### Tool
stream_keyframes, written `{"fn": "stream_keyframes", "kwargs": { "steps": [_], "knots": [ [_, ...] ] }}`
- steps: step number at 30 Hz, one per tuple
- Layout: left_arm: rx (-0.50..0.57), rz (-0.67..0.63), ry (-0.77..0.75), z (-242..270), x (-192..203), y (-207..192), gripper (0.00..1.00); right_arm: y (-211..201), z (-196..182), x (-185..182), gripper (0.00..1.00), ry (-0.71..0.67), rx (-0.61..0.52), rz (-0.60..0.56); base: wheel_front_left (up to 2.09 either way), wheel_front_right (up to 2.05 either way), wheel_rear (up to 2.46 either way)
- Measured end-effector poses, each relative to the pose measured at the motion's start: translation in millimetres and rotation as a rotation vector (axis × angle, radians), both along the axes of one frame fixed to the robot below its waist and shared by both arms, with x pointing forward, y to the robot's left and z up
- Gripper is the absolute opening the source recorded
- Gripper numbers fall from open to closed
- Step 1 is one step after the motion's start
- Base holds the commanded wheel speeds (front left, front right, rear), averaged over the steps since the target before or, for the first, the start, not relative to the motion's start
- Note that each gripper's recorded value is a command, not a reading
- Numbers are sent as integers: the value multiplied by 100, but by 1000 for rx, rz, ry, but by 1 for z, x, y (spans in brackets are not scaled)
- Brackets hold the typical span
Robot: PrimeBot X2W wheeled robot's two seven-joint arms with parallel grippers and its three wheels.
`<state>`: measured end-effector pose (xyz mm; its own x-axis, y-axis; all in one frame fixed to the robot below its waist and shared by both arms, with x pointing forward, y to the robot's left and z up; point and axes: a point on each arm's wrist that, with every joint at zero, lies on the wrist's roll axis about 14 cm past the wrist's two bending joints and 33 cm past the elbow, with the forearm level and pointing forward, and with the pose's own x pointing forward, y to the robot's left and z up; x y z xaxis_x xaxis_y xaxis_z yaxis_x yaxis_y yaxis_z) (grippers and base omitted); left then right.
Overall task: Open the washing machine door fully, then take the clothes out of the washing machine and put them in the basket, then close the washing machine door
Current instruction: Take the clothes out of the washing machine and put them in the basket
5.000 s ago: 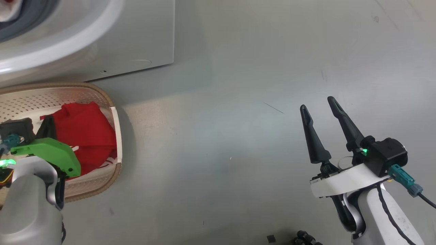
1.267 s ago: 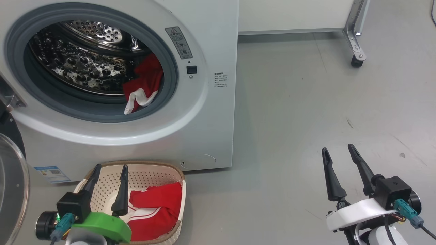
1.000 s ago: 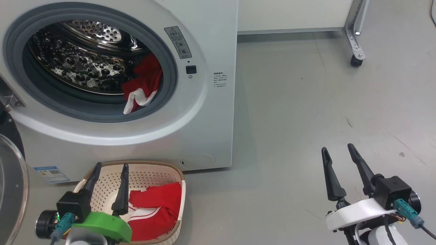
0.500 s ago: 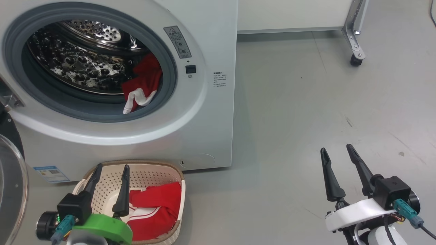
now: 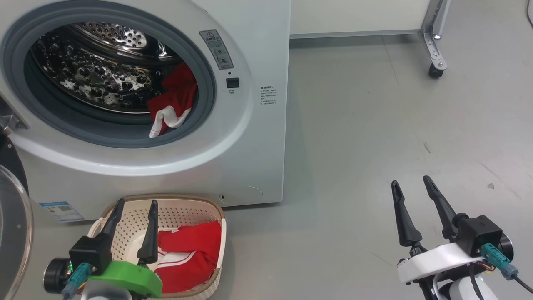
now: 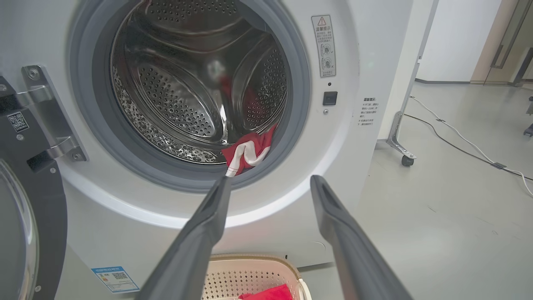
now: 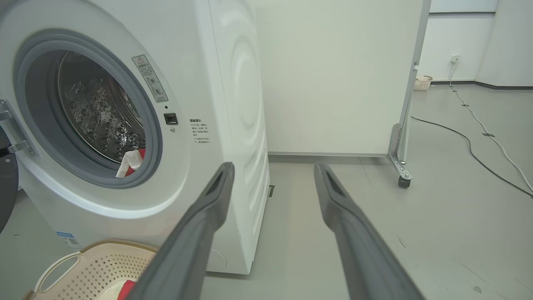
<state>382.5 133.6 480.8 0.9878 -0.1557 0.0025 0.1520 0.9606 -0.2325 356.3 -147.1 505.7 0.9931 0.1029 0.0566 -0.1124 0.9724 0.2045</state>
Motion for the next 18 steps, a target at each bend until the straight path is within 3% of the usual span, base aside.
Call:
{"fn": "stream_keyframes", "kwargs": {
  "steps": [18],
  "knots": [
    [-5, -31, 54, -19, 23, -9, 100, 1, -22, 10, 100, 76, 10, 1, 0, 0, 0]
  ]
}}
